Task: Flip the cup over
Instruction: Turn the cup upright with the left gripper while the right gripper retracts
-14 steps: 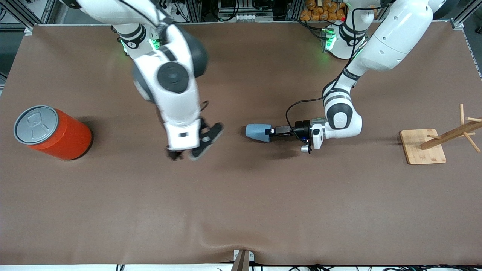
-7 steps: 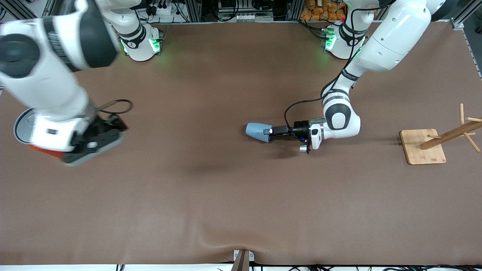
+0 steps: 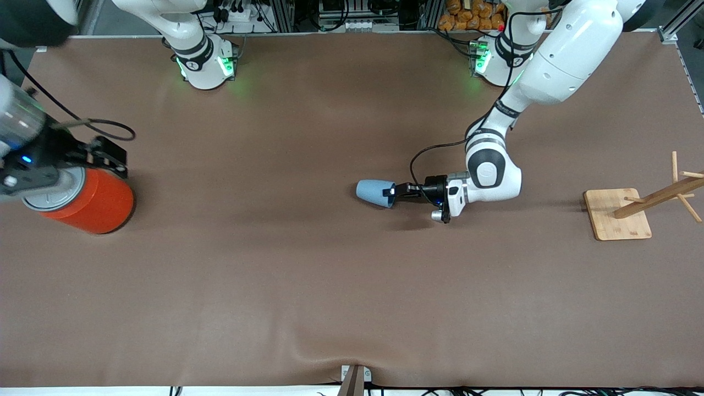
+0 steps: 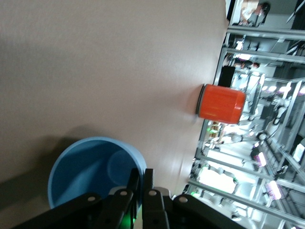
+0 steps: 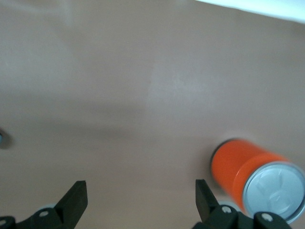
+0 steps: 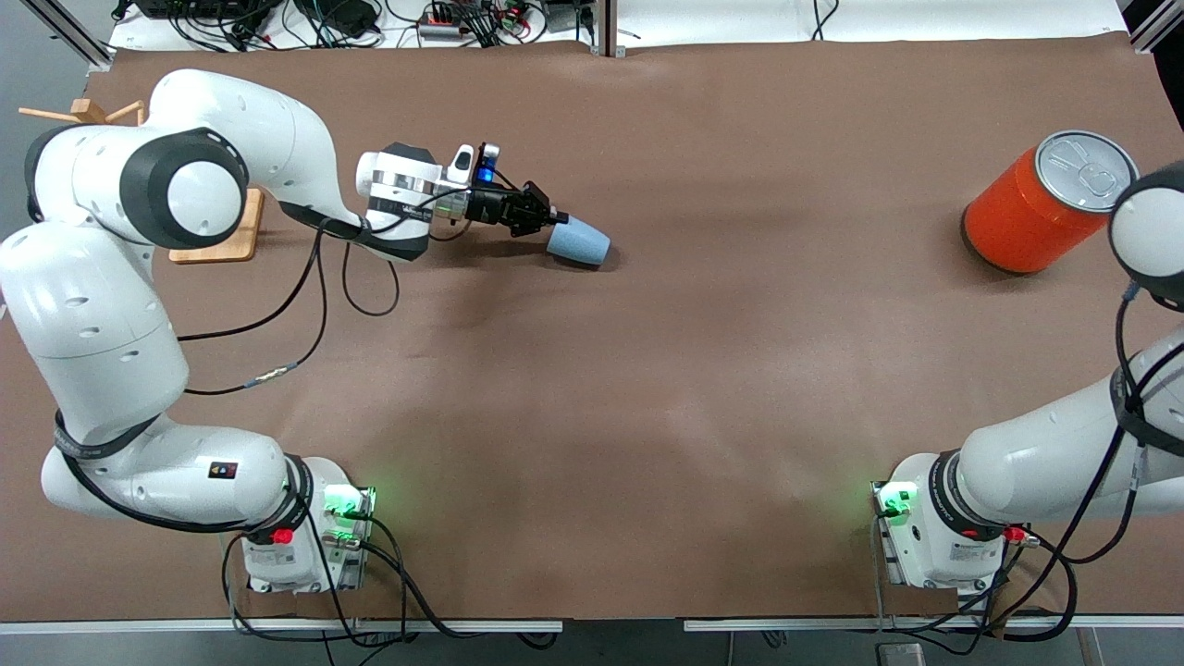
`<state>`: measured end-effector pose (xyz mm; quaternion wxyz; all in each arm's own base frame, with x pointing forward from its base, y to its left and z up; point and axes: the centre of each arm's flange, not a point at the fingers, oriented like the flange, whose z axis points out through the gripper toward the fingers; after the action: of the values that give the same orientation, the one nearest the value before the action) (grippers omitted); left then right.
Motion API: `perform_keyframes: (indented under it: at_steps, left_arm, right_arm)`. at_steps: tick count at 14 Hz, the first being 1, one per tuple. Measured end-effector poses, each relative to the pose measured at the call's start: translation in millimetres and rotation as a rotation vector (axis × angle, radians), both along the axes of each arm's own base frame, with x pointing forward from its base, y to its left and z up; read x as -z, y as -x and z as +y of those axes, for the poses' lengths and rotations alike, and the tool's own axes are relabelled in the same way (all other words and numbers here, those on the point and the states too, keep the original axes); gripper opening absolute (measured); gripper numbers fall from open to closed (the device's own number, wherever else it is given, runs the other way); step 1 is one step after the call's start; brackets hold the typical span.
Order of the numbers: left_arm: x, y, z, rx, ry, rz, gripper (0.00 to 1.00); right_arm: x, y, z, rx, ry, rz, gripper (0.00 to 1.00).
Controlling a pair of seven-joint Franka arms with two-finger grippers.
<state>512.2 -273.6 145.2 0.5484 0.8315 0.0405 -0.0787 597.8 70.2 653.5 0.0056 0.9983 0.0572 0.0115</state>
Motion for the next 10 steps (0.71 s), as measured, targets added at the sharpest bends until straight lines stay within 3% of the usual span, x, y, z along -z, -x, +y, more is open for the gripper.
perform_keyframes:
  at_steps: [3,6,10]
  left_arm:
    - [-56.5,-34.5,29.1,0.057,-0.201,-0.006,0.05]
    - [-138.1,-57.3,60.5,0.010,-0.414,0.012,0.05]
    - [-200.9,-65.9,101.8,0.015,-0.808,-0.101,0.05]
  right_arm:
    - [-2.2,31.8,-25.0,0.070,-0.006,0.001,1.00]
    - [7.8,51.2,-27.7,0.088,-0.001,0.014,1.00]
    - [6.2,46.7,-29.3,0.093,-0.003,0.004,1.00]
